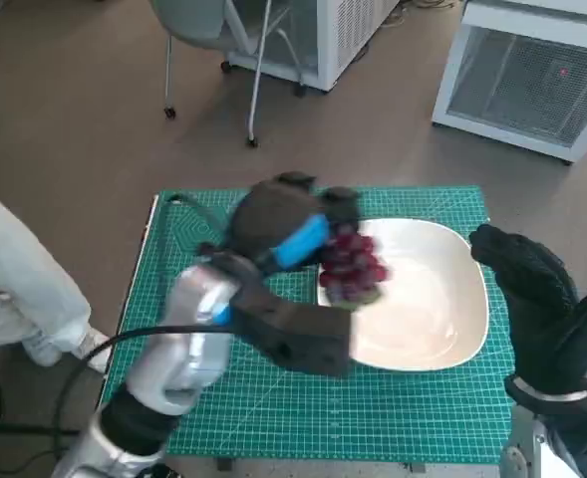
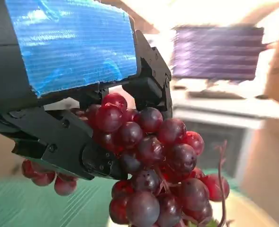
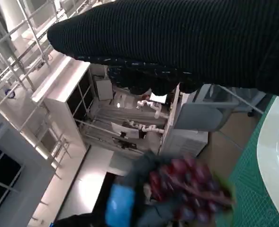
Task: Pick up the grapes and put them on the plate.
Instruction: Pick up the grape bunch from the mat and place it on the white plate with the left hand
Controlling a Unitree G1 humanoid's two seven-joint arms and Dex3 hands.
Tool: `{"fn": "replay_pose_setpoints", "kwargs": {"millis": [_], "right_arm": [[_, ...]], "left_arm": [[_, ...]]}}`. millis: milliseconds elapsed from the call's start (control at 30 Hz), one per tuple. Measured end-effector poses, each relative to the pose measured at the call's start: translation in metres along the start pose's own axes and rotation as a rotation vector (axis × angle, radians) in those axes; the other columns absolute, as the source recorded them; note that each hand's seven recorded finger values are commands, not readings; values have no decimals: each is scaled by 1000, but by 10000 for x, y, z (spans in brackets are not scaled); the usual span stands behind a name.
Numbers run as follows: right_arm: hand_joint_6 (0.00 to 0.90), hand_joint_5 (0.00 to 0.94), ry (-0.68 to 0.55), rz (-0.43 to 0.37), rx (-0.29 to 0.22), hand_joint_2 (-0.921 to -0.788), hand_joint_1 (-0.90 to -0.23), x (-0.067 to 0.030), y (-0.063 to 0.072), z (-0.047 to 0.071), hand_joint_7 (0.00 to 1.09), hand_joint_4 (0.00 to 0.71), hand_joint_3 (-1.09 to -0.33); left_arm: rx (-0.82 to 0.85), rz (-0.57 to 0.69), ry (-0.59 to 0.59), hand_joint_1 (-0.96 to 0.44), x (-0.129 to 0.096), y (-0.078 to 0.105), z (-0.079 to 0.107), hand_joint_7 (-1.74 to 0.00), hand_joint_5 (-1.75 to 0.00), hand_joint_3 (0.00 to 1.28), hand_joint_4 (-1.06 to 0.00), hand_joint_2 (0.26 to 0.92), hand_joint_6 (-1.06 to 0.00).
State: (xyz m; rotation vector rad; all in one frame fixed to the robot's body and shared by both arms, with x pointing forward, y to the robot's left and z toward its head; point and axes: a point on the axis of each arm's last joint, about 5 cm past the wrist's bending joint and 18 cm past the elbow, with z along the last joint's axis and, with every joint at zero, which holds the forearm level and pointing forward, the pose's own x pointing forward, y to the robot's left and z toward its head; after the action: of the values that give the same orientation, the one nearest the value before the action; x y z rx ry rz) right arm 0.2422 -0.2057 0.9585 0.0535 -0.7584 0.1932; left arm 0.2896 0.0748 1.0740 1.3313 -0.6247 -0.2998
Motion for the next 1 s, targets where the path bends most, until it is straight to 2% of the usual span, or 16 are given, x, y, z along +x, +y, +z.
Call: {"fn": "replay_pose_setpoints", "kwargs": {"millis": [233,400,467,567,667,800,933,1000], "right_arm": [[183,3,1,3,-2,-921,-484,-11,-11,4,580,481,-542],[182,2,-1,1,-5,-921,-482,-22,-22,14,581,479,-543],[182,1,0,-1,-8,-921,-480,-32,-28,19,581,479,-543],[182,1,1,-4,-12,-921,-479,-50,-32,27,582,478,-544],[181,1,1,-6,-15,-921,-478,-63,-31,34,582,478,-545],[181,1,2,-11,-16,-921,-478,-74,-30,36,582,478,-545],[181,1,1,-17,-16,-921,-478,-75,-26,36,582,478,-545],[181,1,1,-20,-16,-921,-478,-76,-26,36,583,478,-545]], "left_arm": [[22,-5,-69,3,202,25,108,-1246,-1249,135,-623,920,-544],[18,-30,-78,3,302,-15,140,-1132,-1331,150,-618,907,-586],[9,-41,-77,3,328,-32,149,-1073,-1412,242,-590,858,-618],[-7,-56,-75,4,364,-54,166,-1088,-1516,433,-548,768,-609],[-17,-65,-75,5,389,-70,183,-1117,-1572,519,-520,734,-584],[-25,-76,-76,5,414,-88,205,-1139,-1582,528,-510,736,-563],[-24,-79,-78,3,421,-95,218,-1176,-1523,492,-534,752,-545],[-20,-81,-79,3,423,-98,223,-1223,-1500,514,-538,740,-533]]}}
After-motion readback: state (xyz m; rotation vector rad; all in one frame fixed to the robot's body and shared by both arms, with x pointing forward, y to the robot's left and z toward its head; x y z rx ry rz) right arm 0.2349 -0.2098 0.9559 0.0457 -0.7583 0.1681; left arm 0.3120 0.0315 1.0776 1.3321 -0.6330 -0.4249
